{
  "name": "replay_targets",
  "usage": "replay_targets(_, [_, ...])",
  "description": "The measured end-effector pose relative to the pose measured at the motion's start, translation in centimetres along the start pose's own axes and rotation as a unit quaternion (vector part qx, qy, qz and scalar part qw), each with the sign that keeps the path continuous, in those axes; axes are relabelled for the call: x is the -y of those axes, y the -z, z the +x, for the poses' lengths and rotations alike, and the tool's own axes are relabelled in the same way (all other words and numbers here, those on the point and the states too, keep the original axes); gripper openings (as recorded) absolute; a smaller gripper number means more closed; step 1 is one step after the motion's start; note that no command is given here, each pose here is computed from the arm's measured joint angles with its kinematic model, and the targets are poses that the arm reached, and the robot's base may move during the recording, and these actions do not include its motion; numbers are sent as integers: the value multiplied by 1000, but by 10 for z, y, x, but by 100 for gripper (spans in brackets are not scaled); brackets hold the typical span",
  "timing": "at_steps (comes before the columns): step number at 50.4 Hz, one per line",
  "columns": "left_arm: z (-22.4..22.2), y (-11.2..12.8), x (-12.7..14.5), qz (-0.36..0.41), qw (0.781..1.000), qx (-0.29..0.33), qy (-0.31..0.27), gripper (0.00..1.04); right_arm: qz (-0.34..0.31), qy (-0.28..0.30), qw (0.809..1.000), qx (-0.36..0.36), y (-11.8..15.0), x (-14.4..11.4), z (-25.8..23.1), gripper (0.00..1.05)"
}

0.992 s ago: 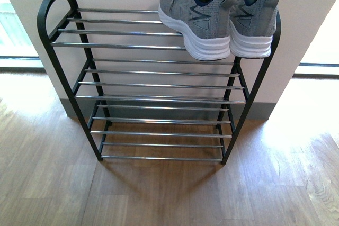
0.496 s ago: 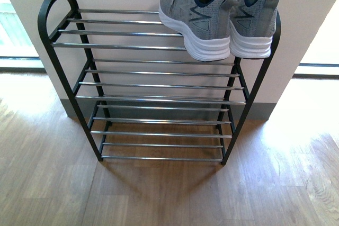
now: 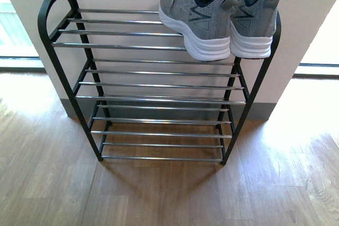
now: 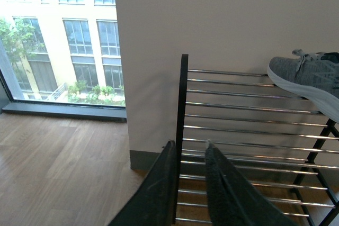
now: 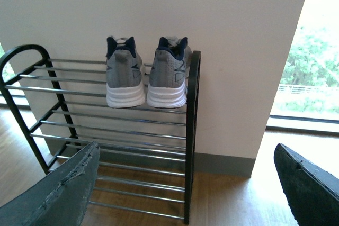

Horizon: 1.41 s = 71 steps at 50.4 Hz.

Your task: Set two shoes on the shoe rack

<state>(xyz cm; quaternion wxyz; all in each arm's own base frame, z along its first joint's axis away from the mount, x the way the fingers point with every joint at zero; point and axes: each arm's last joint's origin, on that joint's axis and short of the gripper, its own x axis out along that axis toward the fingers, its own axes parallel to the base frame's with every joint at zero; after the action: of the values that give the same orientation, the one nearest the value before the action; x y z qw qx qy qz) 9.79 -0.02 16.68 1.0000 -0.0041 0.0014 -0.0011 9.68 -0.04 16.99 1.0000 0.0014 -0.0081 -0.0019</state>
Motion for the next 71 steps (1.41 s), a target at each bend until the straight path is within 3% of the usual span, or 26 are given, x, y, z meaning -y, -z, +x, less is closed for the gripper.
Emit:
replay_targets(3, [0,0,0,0,1000,0,0,36,0,0,1000,0,0,0,0,96])
replay_targets(16, [0,0,0,0,1000,0,-1,73,0,-2,1000,0,0,0,0,96])
replay_targets(22, [0,0,0,1,1000,0,-1,97,0,-1,1000,0,0,0,0,96])
replay_targets(71, [0,0,0,2,1000,0,0,95,0,-1,1000,-1,0,0,0,96])
